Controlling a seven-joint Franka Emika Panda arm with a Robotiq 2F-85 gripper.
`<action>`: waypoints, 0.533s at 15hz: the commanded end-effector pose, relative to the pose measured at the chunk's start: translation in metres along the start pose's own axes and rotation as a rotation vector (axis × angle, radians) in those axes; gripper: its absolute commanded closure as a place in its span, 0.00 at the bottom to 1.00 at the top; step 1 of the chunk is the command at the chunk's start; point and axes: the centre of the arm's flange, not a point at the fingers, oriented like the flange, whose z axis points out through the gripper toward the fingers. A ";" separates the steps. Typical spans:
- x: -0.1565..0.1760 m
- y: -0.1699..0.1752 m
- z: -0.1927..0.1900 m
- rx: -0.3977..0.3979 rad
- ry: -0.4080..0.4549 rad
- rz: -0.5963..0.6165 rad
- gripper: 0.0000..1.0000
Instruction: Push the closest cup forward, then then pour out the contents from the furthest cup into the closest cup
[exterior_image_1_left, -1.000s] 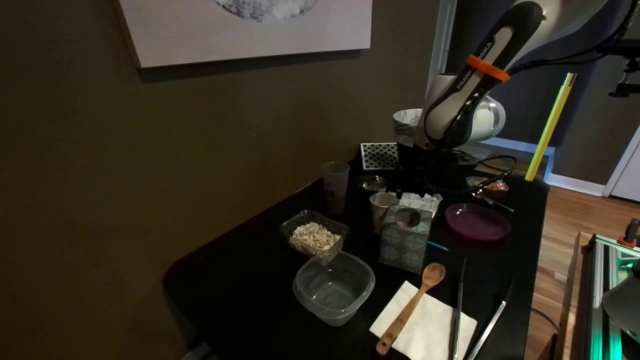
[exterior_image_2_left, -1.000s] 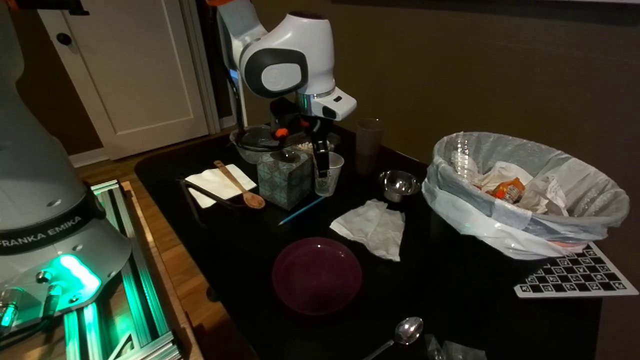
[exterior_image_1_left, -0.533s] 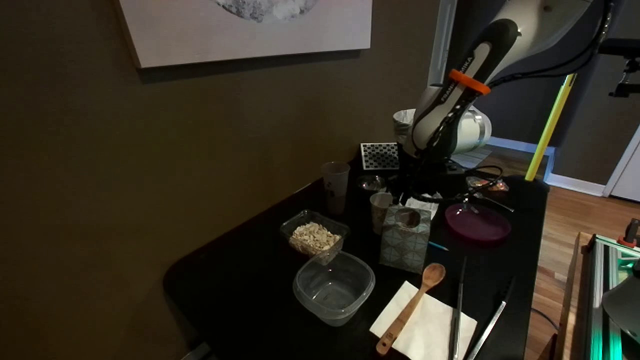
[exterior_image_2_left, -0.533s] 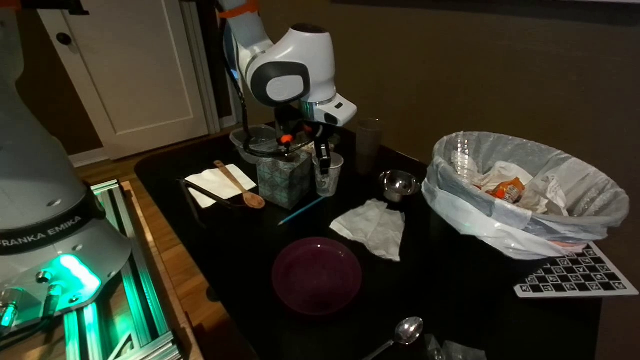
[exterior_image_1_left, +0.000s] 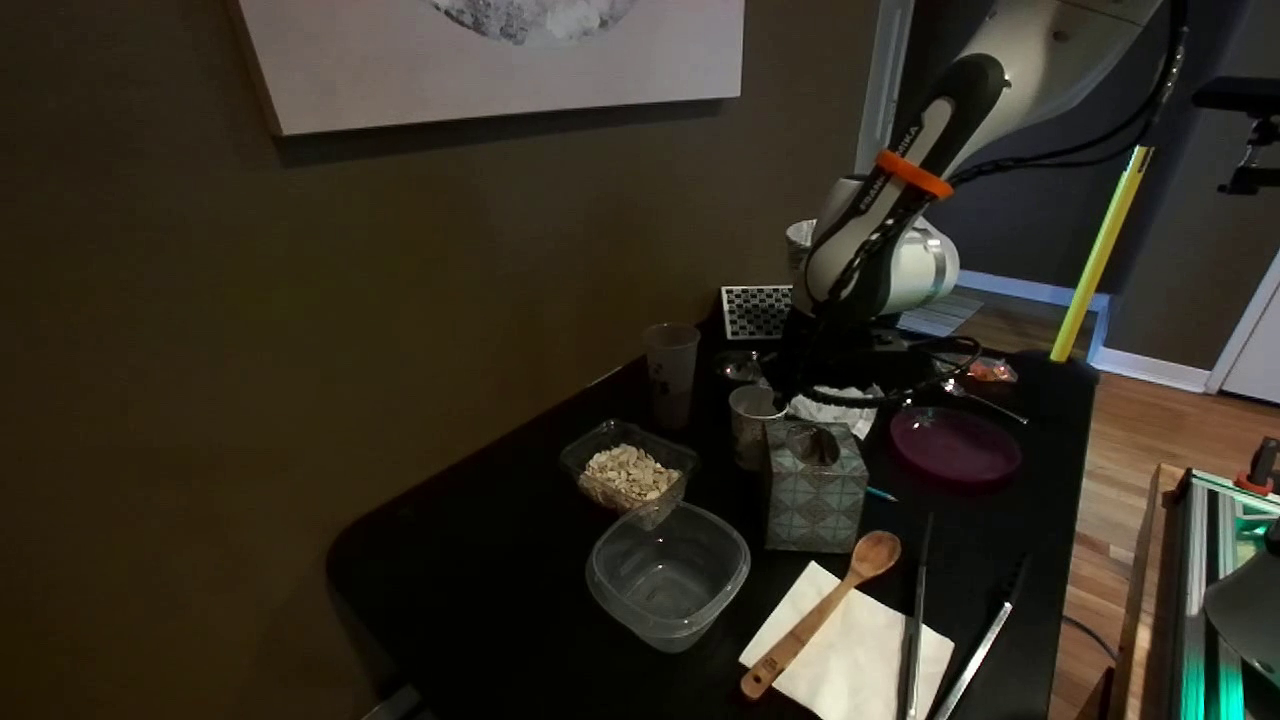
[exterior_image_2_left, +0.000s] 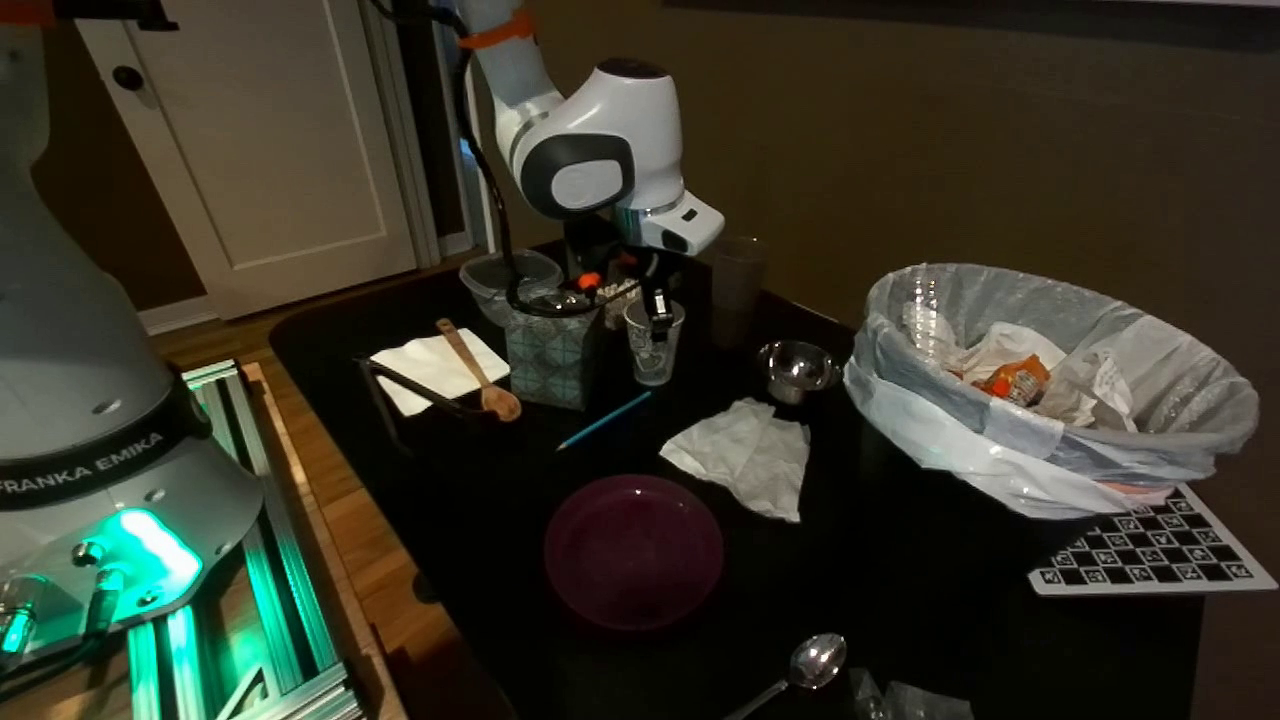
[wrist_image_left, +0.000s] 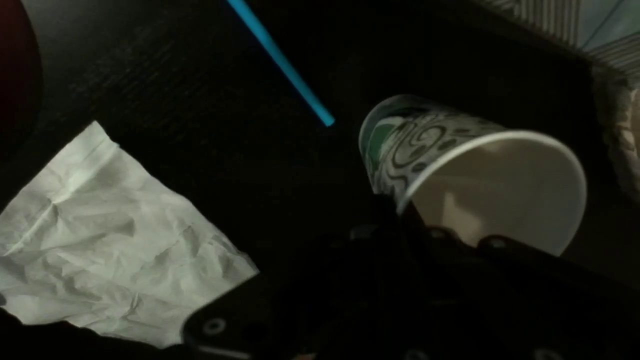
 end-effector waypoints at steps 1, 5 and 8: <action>0.011 -0.009 0.014 0.031 0.033 0.006 0.99; 0.015 -0.023 0.022 0.039 0.025 0.002 0.99; 0.020 -0.026 0.022 0.038 0.034 0.004 0.70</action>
